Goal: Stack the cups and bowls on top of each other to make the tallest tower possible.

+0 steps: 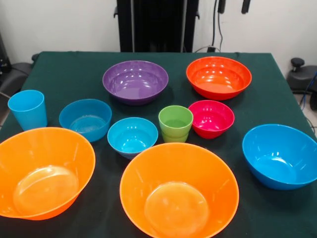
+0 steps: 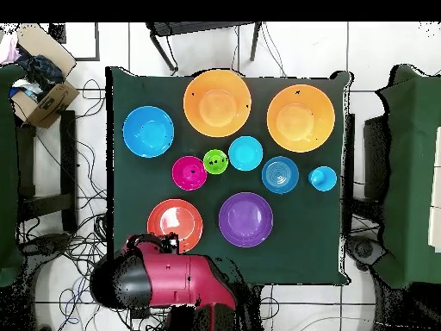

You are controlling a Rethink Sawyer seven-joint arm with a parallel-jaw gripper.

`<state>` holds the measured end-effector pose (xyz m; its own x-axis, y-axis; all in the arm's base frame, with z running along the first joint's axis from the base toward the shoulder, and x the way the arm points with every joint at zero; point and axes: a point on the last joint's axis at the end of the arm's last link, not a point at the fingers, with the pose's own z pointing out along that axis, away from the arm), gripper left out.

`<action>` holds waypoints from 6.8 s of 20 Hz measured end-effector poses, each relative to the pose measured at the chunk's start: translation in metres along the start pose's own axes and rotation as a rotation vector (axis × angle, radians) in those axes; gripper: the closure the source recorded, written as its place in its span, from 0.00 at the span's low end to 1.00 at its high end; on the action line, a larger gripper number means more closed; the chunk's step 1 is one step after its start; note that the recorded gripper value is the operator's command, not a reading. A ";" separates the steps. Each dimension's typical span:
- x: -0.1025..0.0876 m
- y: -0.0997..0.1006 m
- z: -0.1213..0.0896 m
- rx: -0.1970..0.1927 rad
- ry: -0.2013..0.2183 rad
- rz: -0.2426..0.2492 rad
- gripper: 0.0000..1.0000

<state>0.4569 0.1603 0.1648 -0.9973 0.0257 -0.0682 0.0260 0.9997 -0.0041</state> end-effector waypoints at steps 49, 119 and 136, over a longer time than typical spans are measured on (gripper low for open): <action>0.091 -0.052 0.170 0.030 0.145 0.013 0.00; 0.092 -0.058 0.197 0.040 0.024 0.329 0.00; 0.100 -0.050 0.200 0.044 0.035 0.305 0.00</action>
<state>0.3699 0.1113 -0.0415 -0.9449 0.3251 -0.0381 0.3263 0.9447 -0.0321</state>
